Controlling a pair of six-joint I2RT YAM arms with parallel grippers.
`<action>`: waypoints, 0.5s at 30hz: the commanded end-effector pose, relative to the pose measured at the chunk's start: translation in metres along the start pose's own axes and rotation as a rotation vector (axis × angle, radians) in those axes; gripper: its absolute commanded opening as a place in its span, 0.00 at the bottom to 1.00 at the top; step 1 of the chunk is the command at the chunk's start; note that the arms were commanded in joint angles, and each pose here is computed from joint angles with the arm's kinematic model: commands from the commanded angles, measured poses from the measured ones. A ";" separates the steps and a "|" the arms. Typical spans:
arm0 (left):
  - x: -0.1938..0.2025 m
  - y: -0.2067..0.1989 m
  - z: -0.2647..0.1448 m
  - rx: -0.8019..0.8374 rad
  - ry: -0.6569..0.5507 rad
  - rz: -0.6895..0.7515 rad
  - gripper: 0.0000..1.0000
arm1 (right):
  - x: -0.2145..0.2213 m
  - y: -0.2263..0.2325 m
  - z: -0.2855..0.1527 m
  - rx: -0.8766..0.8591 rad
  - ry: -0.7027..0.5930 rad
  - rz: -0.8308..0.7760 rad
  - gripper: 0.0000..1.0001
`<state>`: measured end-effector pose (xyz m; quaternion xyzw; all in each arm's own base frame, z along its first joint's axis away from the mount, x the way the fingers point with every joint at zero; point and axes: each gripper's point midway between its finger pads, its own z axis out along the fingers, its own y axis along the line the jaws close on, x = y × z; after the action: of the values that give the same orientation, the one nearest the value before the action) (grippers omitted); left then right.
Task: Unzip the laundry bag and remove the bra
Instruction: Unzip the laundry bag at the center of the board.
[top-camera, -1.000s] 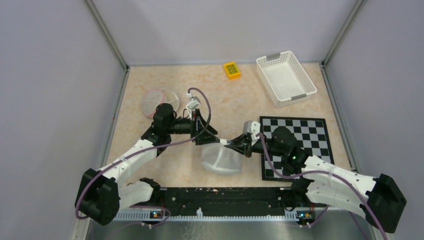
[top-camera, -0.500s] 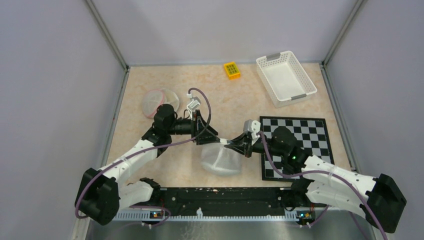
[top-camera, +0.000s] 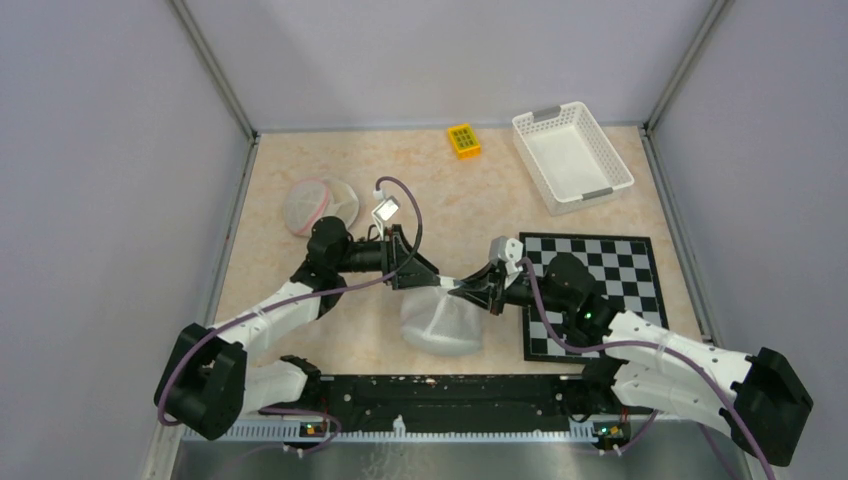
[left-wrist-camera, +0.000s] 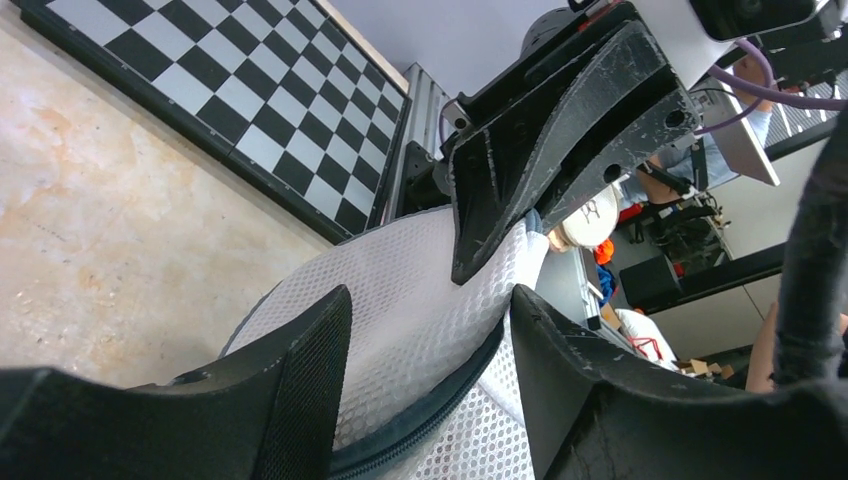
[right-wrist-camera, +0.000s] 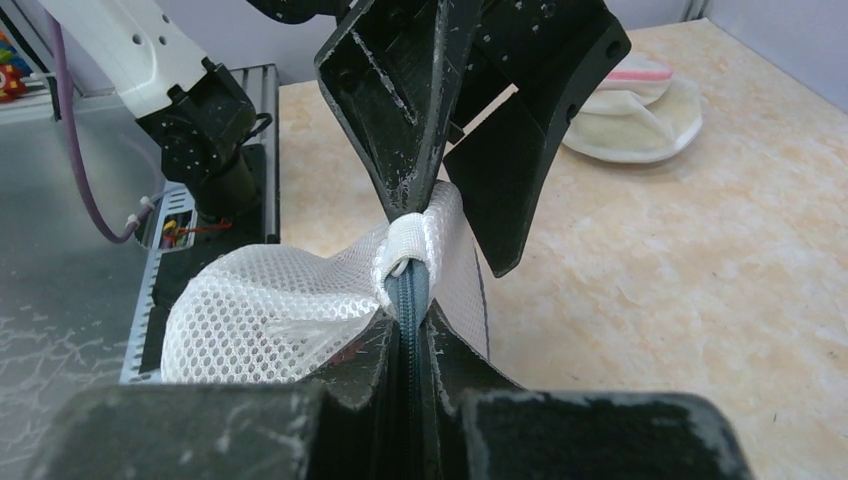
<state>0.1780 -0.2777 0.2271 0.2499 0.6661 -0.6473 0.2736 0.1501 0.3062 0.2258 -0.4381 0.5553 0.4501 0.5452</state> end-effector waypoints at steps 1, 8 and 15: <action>-0.002 -0.019 0.003 0.084 0.000 0.046 0.63 | -0.037 0.003 0.004 -0.024 -0.129 -0.056 0.00; -0.006 -0.026 0.010 0.112 0.010 0.065 0.57 | -0.038 0.005 0.009 -0.039 -0.137 -0.055 0.00; -0.011 -0.023 0.015 0.101 -0.015 0.044 0.53 | -0.038 0.009 0.014 -0.054 -0.135 -0.037 0.00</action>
<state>0.1678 -0.2840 0.2318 0.2644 0.6489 -0.6669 0.2535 0.1525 0.3115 0.2279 -0.4346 0.5480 0.4574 0.5492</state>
